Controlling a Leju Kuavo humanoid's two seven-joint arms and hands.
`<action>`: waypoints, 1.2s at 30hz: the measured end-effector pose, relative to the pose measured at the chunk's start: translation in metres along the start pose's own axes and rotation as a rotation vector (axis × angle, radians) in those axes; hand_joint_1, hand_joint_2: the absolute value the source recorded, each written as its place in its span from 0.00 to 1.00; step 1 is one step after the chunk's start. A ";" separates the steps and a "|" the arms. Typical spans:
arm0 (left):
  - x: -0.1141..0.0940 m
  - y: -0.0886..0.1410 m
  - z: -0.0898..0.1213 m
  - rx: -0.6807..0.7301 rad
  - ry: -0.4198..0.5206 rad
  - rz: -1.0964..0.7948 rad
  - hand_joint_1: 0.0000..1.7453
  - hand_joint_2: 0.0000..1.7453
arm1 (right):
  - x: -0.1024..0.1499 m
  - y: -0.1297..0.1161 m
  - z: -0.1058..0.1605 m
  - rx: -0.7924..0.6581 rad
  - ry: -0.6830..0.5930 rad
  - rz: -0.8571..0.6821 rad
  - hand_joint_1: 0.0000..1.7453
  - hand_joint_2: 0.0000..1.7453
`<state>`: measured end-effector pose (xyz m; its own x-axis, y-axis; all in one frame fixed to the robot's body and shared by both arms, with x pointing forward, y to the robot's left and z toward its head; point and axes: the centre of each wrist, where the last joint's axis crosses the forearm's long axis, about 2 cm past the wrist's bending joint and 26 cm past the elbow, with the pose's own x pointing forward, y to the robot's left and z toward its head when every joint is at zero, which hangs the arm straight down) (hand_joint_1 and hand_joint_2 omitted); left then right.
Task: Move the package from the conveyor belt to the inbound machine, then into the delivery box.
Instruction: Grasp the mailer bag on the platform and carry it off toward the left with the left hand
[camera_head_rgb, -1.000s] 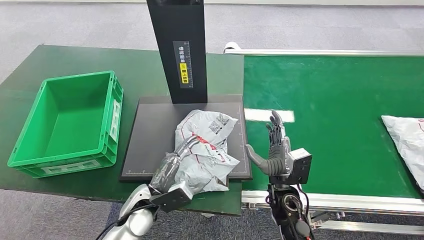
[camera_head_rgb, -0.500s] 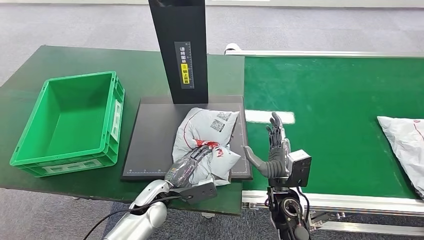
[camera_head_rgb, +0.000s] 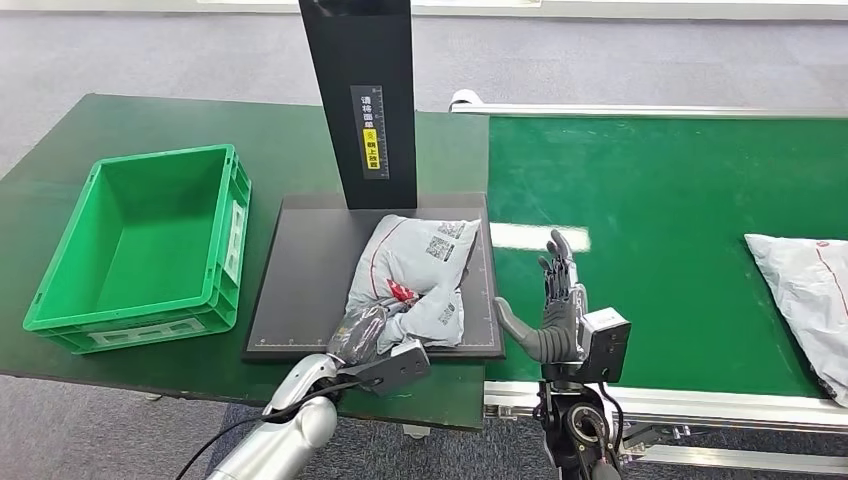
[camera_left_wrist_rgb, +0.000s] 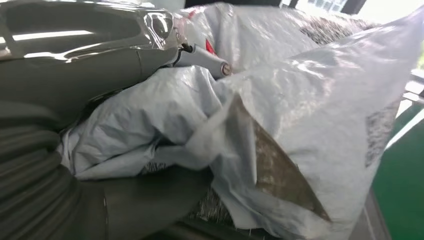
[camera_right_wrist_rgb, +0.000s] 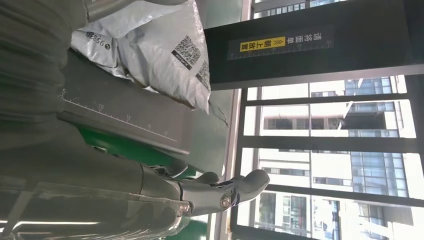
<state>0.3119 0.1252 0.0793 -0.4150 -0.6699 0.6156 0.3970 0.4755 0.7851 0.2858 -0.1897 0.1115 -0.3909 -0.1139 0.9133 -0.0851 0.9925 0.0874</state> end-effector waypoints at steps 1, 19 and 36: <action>-0.001 0.000 0.001 0.024 -0.001 0.011 1.00 1.00 | 0.000 0.000 0.001 -0.003 -0.001 -0.001 0.00 1.00; -0.004 0.005 0.023 0.351 -0.143 0.124 1.00 1.00 | 0.003 -0.001 -0.002 -0.022 -0.032 -0.046 0.00 1.00; -0.005 0.068 0.037 0.884 -0.371 -0.084 1.00 1.00 | -0.002 0.004 -0.005 -0.022 -0.047 -0.078 0.00 1.00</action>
<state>0.3103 0.1822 0.1319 -0.7069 -0.5705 0.4181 -0.3437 0.7937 0.5019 0.2911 -0.1854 0.1122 -0.4263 -0.1925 0.8839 -0.0967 0.9812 0.1671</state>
